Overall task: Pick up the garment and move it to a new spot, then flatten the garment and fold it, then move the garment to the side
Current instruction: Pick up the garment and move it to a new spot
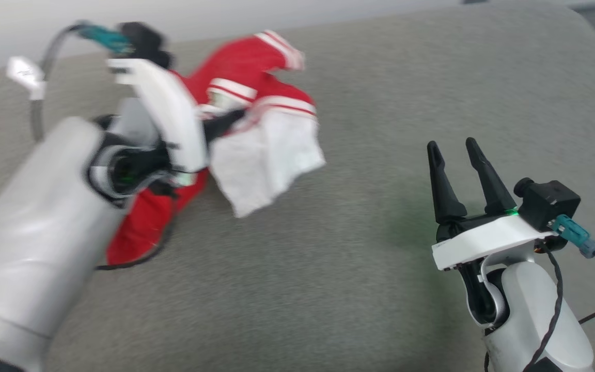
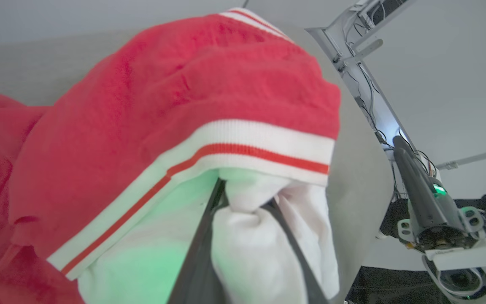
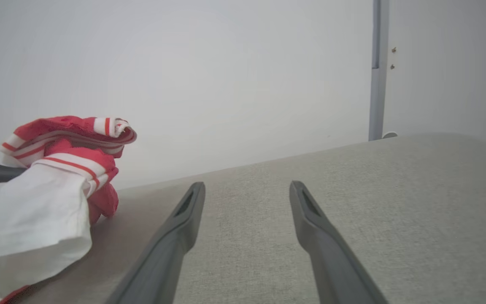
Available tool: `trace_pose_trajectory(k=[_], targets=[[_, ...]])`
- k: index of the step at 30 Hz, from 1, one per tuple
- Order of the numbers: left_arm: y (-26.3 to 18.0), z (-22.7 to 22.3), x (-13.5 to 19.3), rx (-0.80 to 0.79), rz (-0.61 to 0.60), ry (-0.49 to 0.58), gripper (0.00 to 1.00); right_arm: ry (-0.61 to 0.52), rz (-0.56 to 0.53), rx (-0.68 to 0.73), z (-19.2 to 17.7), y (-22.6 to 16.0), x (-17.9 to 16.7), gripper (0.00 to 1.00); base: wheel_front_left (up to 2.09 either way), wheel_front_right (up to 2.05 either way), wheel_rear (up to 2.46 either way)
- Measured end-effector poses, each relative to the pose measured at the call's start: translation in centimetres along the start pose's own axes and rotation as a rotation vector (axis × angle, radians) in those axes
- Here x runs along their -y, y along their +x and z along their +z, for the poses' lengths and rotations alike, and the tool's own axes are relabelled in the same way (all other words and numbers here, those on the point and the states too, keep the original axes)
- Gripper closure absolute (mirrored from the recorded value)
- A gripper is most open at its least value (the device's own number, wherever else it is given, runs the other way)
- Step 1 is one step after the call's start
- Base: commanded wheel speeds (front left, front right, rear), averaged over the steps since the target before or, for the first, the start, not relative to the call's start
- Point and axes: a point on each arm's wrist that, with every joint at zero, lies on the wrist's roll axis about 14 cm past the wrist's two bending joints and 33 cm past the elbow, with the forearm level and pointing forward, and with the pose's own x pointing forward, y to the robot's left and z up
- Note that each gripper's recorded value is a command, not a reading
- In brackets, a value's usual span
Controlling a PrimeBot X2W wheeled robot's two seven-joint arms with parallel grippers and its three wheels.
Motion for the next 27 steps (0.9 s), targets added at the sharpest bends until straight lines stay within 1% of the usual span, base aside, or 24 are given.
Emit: trace_pose_trajectory(k=[3, 7, 9, 10, 12, 15, 18, 19, 20, 23, 25, 27], targets=[[3.2, -1.1, 3.7, -0.070, -0.074, 0.028, 1.00, 0.010, -0.063, 0.014, 0.6, -1.0, 2.1, 0.00, 0.00, 0.00, 0.00], [7.2, -2.3, 7.7, -0.140, -0.137, 0.073, 1.00, 0.049, -0.157, 0.033, 1.3, -2.9, 4.9, 0.00, 0.00, 0.00, 0.00], [9.2, -2.9, 10.0, -0.167, -0.187, 0.079, 1.00, 0.057, -0.210, 0.039, 1.7, -4.1, 6.5, 0.00, 0.00, 0.00, 0.00], [11.0, -3.5, 12.1, -0.186, -0.228, 0.078, 1.00, 0.061, -0.259, 0.047, 2.0, -5.2, 8.0, 0.00, 0.00, 0.00, 0.00], [12.7, -4.6, 13.8, -0.221, -0.259, 0.071, 1.00, 0.062, -0.306, 0.053, 2.4, -6.4, 9.3, 0.00, 0.00, 0.00, 0.00], [14.9, -6.9, 14.4, -0.283, -0.254, 0.082, 1.00, 0.068, -0.369, 0.054, 2.5, -8.4, 10.9, 0.00, 0.00, 0.00, 0.00], [16.4, -9.8, 14.6, -0.379, -0.253, 0.156, 1.00, 0.060, -0.445, 0.073, 3.3, -10.1, 12.8, 0.00, 0.00, 0.00, 0.00], [16.8, -10.7, 14.7, -0.408, -0.260, 0.163, 1.00, 0.060, -0.465, 0.071, 3.2, -10.6, 13.3, 0.00, 0.00, 0.00, 0.00], [17.2, -11.4, 14.5, -0.432, -0.258, 0.158, 1.00, 0.060, -0.484, 0.064, 2.9, -11.0, 13.7, 0.00, 0.00, 0.00, 0.00], [17.8, -13.5, 12.5, -0.523, -0.225, 0.210, 1.00, 0.059, -0.520, 0.060, 2.7, -11.7, 14.5, 0.00, 0.00, 0.00, 0.00], [18.1, -13.8, 11.9, -0.554, -0.212, 0.255, 1.00, 0.058, -0.531, 0.055, 2.5, -11.9, 14.7, 0.00, 0.00, 0.00, 0.00], [18.3, -14.0, 11.5, -0.579, -0.206, 0.267, 1.00, 0.059, -0.538, 0.051, 2.4, -12.0, 14.8, 0.00, 0.00, 0.00, 0.00]])
